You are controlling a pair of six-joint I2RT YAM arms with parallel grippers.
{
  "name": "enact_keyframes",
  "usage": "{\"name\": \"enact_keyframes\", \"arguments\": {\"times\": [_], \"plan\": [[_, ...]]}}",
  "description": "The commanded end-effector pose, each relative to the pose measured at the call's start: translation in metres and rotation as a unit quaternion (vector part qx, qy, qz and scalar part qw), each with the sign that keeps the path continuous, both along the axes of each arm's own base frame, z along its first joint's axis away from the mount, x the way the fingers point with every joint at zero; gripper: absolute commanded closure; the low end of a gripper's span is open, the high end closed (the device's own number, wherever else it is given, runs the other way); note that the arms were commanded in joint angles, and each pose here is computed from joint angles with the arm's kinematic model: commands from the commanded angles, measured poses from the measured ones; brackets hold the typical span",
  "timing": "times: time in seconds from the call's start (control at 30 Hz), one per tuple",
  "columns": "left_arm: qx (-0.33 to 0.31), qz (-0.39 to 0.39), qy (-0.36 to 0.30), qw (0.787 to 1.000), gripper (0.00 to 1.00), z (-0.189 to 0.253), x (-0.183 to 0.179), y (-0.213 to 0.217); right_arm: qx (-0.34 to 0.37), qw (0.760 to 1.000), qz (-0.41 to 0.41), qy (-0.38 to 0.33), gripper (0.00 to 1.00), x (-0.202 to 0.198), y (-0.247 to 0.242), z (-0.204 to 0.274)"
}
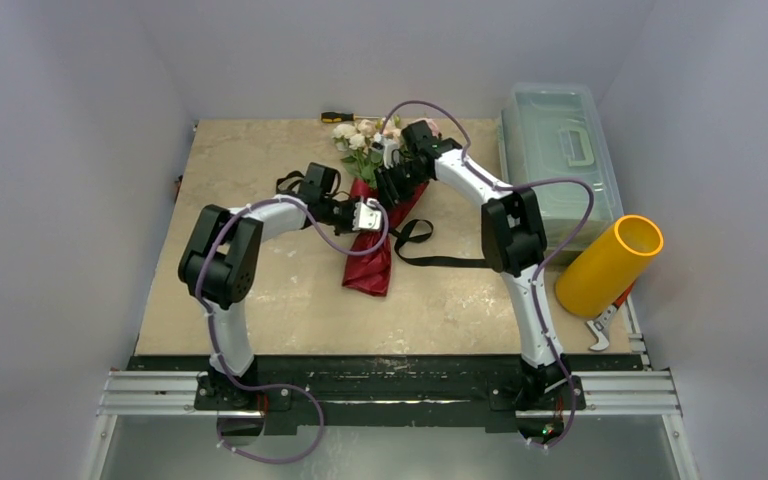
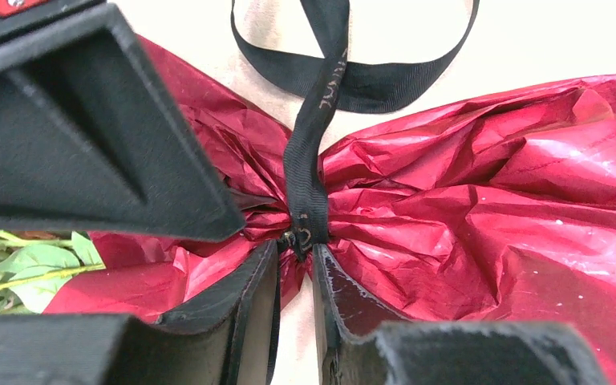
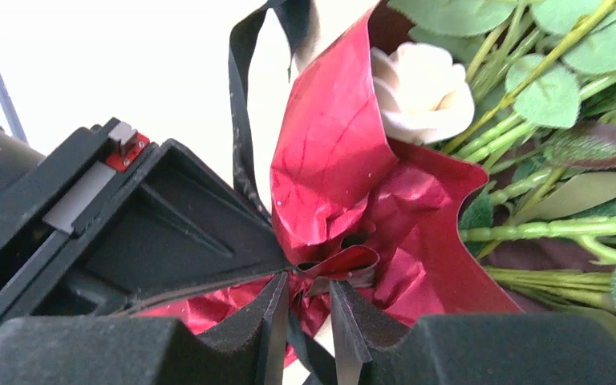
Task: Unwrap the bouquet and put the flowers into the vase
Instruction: Untie the ribbon from the wrapping paper.
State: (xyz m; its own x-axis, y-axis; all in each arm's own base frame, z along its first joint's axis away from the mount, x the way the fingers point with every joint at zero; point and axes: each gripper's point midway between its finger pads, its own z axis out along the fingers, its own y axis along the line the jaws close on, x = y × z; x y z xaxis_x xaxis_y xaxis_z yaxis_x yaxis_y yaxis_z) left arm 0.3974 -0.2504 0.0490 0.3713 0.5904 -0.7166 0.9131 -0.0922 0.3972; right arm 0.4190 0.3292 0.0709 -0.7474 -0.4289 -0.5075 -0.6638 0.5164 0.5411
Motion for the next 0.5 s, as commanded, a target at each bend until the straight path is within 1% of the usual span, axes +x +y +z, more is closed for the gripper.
{"name": "enact_keyframes", "arguments": {"times": [0.0, 0.07, 0.17, 0.33, 0.37, 0.47], "plan": [[0.050, -0.005, 0.056, 0.997, 0.77, -0.033, -0.013, 0.001, -0.016, 0.999, -0.025, -0.027, 0.70, 0.024, 0.002, -0.011], [0.067, -0.002, 0.062, 0.996, 0.78, -0.039, -0.012, 0.001, -0.038, 0.998, -0.033, -0.026, 0.71, 0.027, -0.003, -0.025], [0.093, -0.002, 0.054, 0.994, 0.80, -0.047, -0.011, 0.002, -0.074, 0.996, -0.036, -0.025, 0.72, 0.028, -0.012, -0.041], [0.138, -0.001, 0.048, 0.989, 0.79, -0.063, -0.015, 0.001, -0.120, 0.991, -0.050, -0.014, 0.73, 0.025, -0.027, -0.066], [0.142, -0.001, 0.048, 0.989, 0.81, -0.064, -0.015, 0.001, -0.128, 0.990, -0.050, -0.011, 0.73, 0.024, -0.029, -0.072], [0.133, 0.010, 0.048, 0.990, 0.94, -0.060, -0.013, -0.003, -0.143, 0.988, -0.051, -0.002, 0.75, 0.022, -0.034, -0.084]]}}
